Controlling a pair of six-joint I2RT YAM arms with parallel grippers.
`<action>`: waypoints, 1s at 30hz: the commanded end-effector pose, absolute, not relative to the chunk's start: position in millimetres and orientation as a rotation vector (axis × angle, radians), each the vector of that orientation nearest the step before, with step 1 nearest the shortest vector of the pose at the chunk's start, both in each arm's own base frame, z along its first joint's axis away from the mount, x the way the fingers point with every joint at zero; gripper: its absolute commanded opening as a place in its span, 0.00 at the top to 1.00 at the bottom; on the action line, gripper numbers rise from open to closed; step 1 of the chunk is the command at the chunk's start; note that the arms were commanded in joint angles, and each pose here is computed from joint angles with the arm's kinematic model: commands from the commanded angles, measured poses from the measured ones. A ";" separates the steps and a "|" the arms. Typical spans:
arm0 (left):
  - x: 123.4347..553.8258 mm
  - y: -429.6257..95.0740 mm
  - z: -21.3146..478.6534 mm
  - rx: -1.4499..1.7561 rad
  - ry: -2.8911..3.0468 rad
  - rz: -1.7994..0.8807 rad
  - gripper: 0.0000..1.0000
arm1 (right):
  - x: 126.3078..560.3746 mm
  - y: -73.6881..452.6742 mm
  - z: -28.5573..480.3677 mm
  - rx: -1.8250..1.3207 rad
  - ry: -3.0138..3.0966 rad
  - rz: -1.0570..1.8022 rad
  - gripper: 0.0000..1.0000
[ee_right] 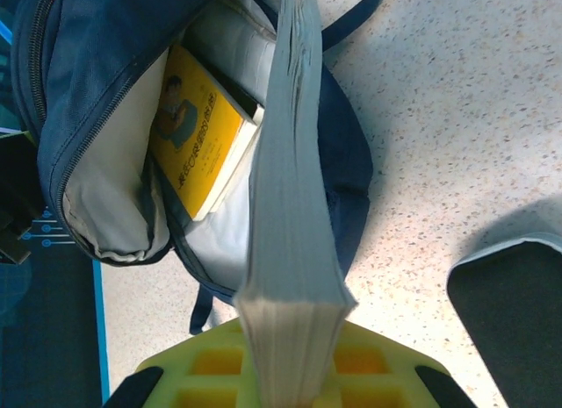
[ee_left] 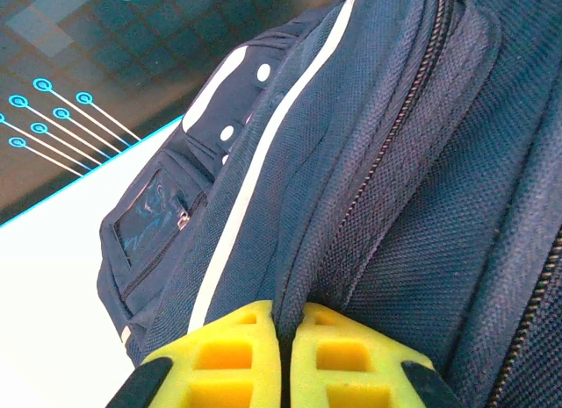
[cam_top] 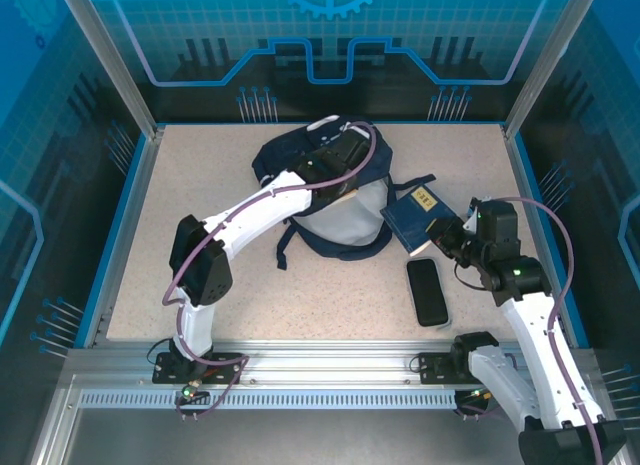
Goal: Pack books, pencil case, and school supplies into a backpack
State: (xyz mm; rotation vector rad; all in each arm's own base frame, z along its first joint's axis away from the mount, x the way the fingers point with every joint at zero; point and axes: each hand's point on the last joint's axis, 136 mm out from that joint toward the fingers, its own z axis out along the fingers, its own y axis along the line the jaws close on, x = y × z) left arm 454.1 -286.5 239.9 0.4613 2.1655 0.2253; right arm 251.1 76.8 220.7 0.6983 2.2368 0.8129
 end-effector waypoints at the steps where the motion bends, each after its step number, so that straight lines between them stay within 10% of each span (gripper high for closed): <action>1: 466.6 -272.3 294.4 0.272 2.071 0.164 1.00 | 258.5 95.2 230.5 0.652 2.189 0.922 0.94; 30: 444.8 -263.0 324.0 0.216 2.097 -0.021 1.00 | 440.3 252.1 162.7 0.719 2.055 1.227 0.87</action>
